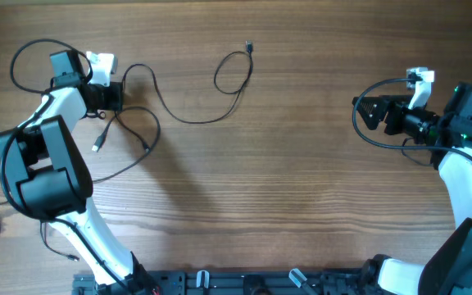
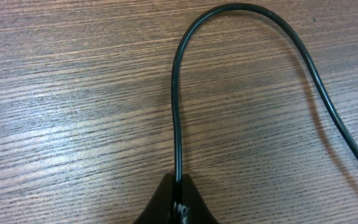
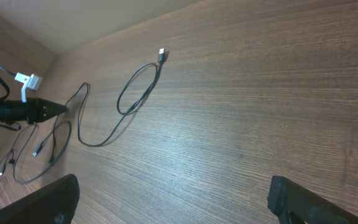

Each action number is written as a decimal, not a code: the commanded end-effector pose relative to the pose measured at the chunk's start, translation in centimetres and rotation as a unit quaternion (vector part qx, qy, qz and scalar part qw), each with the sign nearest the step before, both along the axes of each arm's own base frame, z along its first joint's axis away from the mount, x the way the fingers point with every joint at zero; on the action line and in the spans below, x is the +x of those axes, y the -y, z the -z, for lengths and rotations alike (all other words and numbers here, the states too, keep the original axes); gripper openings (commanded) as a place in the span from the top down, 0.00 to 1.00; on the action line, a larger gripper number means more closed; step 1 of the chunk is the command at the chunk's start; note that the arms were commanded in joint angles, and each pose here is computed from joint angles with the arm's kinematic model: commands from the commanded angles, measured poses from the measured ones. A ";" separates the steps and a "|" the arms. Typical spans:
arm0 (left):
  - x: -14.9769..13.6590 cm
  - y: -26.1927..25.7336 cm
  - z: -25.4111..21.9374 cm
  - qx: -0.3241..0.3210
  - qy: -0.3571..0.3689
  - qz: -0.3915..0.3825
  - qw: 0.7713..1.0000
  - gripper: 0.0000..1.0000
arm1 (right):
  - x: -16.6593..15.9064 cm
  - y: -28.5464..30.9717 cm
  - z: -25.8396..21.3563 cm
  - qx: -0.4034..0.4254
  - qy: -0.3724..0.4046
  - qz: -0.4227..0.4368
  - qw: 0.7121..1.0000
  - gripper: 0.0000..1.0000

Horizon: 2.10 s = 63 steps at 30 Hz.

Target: Untangle cables

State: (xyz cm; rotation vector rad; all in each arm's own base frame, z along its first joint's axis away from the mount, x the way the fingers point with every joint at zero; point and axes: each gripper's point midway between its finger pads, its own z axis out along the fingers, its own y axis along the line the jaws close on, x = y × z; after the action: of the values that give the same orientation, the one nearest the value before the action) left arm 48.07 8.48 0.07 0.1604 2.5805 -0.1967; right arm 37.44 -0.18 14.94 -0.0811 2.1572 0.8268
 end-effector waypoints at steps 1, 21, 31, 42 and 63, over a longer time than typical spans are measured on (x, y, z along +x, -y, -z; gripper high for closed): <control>-0.6 -0.4 -0.6 -0.025 -0.009 -0.048 0.999 0.96 | 0.0 -0.4 0.0 0.001 0.005 -0.013 1.000 0.00; -11.3 -19.1 -39.1 -0.006 0.430 -0.397 0.811 0.96 | 0.2 -0.3 -0.2 -0.001 0.012 -0.013 1.000 0.01; -12.2 -24.9 -33.2 -0.008 0.379 -0.577 0.723 0.96 | 0.2 -0.3 -0.2 -0.001 0.011 -0.013 1.000 0.00; -13.4 -29.5 -14.2 0.016 0.155 -0.669 0.726 0.00 | 0.2 -0.3 -0.2 -0.002 0.012 -0.014 1.000 0.00; -10.0 13.7 -6.1 -0.052 -0.178 -0.040 0.982 0.00 | 0.2 -0.2 -0.1 -0.003 0.009 -0.010 1.000 0.00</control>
State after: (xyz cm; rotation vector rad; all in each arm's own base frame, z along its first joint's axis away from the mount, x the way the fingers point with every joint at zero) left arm 39.09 -3.55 6.78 -0.1495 2.8871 -0.3522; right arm 37.54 -0.23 15.04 -0.0856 2.1514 0.8215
